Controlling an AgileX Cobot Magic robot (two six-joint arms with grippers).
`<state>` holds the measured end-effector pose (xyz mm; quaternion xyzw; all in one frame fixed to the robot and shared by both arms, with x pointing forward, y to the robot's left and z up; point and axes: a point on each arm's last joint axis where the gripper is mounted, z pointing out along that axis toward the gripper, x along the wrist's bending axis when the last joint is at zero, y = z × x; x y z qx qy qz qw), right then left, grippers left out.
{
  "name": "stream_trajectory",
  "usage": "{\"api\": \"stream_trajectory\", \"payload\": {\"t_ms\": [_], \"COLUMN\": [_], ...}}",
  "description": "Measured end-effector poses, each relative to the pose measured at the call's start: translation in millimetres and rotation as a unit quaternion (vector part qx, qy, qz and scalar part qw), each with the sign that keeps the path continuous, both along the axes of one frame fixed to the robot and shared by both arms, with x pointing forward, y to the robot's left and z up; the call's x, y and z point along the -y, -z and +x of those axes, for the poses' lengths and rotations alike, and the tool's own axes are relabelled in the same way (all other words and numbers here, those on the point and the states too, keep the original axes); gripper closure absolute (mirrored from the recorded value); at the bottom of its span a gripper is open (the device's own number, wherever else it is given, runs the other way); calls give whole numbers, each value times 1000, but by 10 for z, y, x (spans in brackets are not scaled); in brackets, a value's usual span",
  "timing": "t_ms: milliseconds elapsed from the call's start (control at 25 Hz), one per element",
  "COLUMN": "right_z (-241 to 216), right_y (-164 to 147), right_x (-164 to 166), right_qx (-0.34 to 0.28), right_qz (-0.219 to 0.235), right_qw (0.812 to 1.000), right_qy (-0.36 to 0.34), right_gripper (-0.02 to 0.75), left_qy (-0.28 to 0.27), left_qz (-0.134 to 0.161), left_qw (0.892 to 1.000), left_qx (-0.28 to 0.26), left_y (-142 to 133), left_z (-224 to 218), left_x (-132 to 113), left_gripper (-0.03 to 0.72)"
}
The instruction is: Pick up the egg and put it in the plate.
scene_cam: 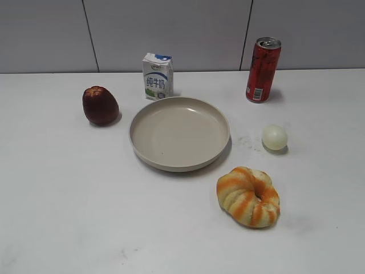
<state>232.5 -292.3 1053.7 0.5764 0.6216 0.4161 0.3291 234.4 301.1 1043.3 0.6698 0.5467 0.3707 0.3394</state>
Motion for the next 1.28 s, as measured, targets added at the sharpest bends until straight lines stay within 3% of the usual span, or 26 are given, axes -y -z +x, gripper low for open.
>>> {"api": "stream_trajectory", "payload": {"t_ms": [480, 880, 1080, 1280], "right_z": [44, 1163, 1923, 2742], "right_y": [-58, -275, -109, 33], "right_x": [-11, -62, -153, -445], "right_qx": [5, 24, -78, -203], "right_qz": [6, 23, 5, -26], "right_qw": [1000, 999, 997, 978], "right_qy": [-2, 22, 13, -38], "right_gripper": [62, 67, 73, 85], "left_qy": [0, 0, 0, 0], "left_qz": [0, 0, 0, 0], "left_qw": [1000, 1000, 1000, 1000], "left_qx": [0, 0, 0, 0], "left_y": [0, 0, 0, 0], "left_z": [0, 0, 0, 0], "left_x": [0, 0, 0, 0], "left_gripper": [498, 498, 498, 498]}}
